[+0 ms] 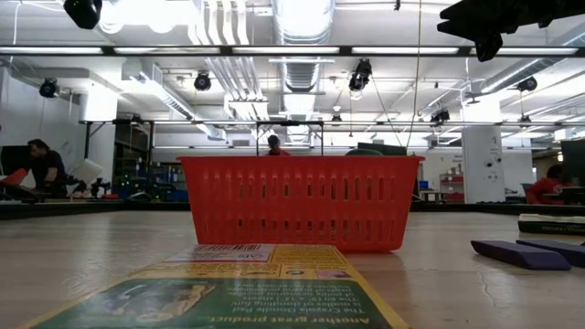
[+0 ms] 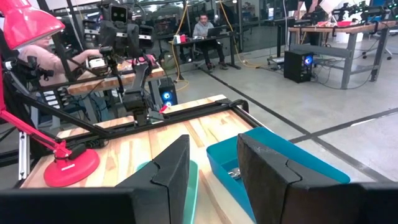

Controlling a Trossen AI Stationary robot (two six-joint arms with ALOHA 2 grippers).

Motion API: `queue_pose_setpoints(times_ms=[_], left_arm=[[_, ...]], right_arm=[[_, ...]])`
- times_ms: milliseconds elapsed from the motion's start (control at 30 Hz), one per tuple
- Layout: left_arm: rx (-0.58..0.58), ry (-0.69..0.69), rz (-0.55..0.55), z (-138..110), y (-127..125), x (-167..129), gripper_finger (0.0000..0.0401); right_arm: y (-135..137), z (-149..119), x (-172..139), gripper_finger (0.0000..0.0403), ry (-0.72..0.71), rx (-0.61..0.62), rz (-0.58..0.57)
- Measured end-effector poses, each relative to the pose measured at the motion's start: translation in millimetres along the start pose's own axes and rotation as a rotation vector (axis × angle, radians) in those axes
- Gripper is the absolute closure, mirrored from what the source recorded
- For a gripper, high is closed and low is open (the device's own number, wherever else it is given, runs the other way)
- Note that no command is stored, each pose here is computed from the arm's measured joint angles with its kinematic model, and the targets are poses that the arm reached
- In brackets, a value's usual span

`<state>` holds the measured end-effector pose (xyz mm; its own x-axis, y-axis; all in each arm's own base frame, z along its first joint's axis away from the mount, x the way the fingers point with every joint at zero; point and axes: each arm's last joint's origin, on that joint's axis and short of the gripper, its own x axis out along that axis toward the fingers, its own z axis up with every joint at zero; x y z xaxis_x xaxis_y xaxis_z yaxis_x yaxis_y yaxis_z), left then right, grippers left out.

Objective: Pick & Place School Supplies
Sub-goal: Put the yellow crayon box in the green bin

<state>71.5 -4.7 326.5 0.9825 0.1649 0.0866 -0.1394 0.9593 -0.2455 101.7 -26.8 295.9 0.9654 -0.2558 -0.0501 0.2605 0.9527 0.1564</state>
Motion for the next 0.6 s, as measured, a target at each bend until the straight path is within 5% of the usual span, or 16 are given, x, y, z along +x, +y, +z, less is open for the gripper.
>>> queue_pose_setpoints(times_ms=[400, 600], left_arm=[[-0.023, 0.015, 0.008, -1.6, 1.1, -1.7, 0.0268], [-0.132, 0.014, 0.009, -1.6, 1.1, -1.7, 0.0268]], right_arm=[[0.0, 0.0, 0.0, 0.0275, 0.0, 0.0, 0.001], [0.0, -0.1, 0.1, 0.0275, 0.001, 0.0, 0.0]])
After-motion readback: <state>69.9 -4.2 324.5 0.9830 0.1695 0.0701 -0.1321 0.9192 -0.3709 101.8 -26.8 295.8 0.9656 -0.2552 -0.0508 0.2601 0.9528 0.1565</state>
